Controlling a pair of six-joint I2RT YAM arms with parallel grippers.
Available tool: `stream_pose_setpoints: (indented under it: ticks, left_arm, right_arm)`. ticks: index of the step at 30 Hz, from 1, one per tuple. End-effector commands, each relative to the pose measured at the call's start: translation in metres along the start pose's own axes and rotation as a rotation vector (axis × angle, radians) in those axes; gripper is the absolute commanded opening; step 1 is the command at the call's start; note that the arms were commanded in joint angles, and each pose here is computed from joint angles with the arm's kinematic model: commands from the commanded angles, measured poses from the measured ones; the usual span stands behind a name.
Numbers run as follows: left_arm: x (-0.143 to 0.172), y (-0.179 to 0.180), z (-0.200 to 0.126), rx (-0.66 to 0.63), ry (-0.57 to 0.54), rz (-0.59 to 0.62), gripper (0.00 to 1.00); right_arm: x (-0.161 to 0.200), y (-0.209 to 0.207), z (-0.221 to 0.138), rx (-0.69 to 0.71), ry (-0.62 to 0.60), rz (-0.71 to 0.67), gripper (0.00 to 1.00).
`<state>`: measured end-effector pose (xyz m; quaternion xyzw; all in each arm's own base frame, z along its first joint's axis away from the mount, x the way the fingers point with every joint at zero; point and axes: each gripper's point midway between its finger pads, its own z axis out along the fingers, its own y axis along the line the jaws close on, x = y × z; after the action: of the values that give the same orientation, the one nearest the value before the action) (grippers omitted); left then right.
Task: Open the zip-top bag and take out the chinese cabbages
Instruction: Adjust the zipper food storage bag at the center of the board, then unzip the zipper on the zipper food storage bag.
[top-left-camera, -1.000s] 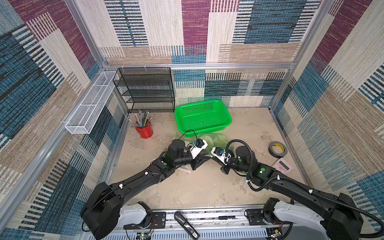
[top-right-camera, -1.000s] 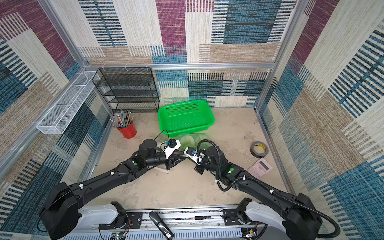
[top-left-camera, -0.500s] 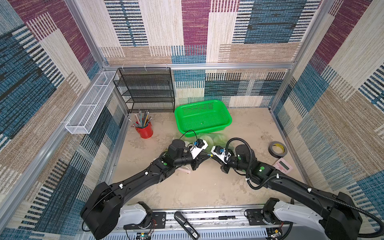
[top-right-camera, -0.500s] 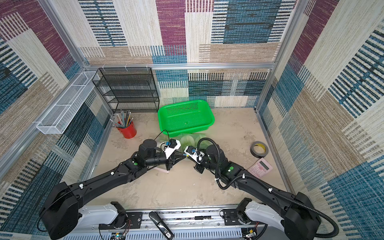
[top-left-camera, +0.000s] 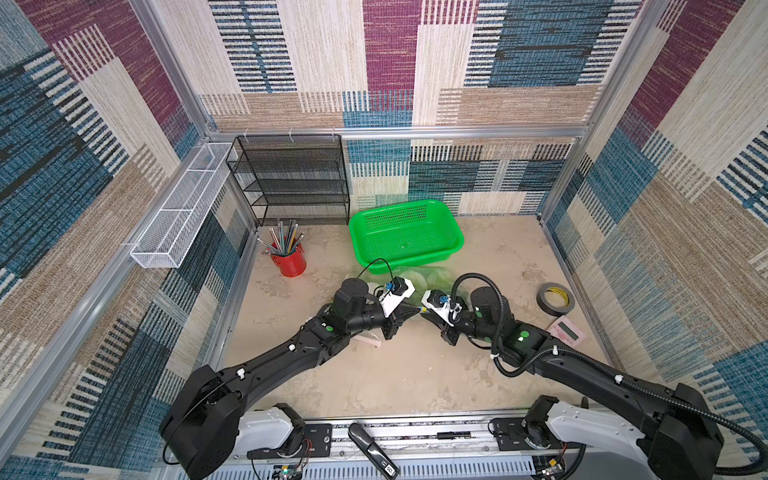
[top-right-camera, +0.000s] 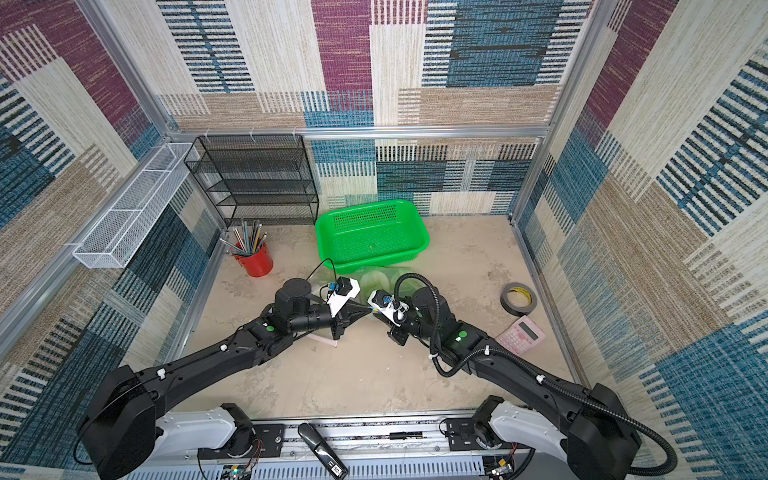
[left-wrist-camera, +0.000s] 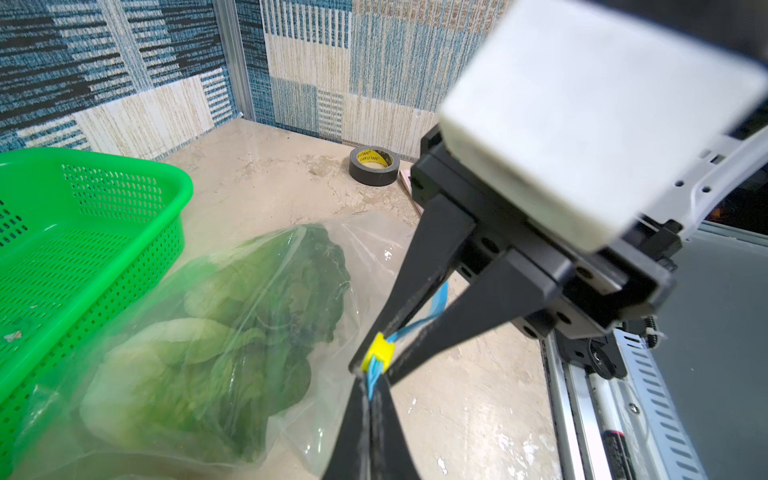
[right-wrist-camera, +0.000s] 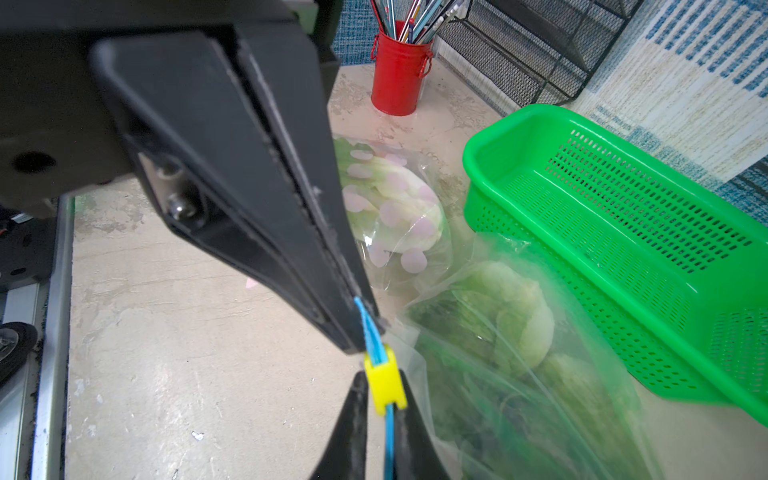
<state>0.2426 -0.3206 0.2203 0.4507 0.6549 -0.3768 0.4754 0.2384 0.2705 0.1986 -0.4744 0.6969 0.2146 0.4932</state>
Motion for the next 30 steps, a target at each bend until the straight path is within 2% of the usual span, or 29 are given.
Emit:
stream_pose_setpoints:
  ticks: [1, 3, 7, 14, 19, 30]
  left_arm:
    - [-0.012, -0.001, 0.001, 0.010, -0.054, 0.018, 0.00]
    - [-0.011, 0.000, 0.002, 0.010, -0.056, 0.014, 0.00]
    - [-0.011, 0.000, 0.002, 0.010, -0.062, 0.011, 0.00]
    - [-0.004, 0.000, 0.003, 0.011, -0.049, 0.017, 0.00]
    - [-0.005, 0.001, 0.003, 0.009, -0.049, 0.021, 0.00]
    - [-0.002, 0.005, 0.002, -0.023, -0.037, 0.023, 0.00]
  right_arm:
    - [-0.012, -0.001, -0.003, -0.002, -0.034, -0.001, 0.23]
    - [-0.014, -0.003, -0.005, 0.011, -0.036, -0.006, 0.28]
    - [-0.015, -0.004, -0.007, 0.018, -0.029, -0.018, 0.29]
    - [-0.021, -0.001, -0.011, -0.006, -0.025, -0.052, 0.28]
    - [-0.012, 0.003, -0.006, -0.040, 0.023, -0.064, 0.24]
    - [-0.008, 0.002, -0.009, -0.028, 0.051, -0.104, 0.22]
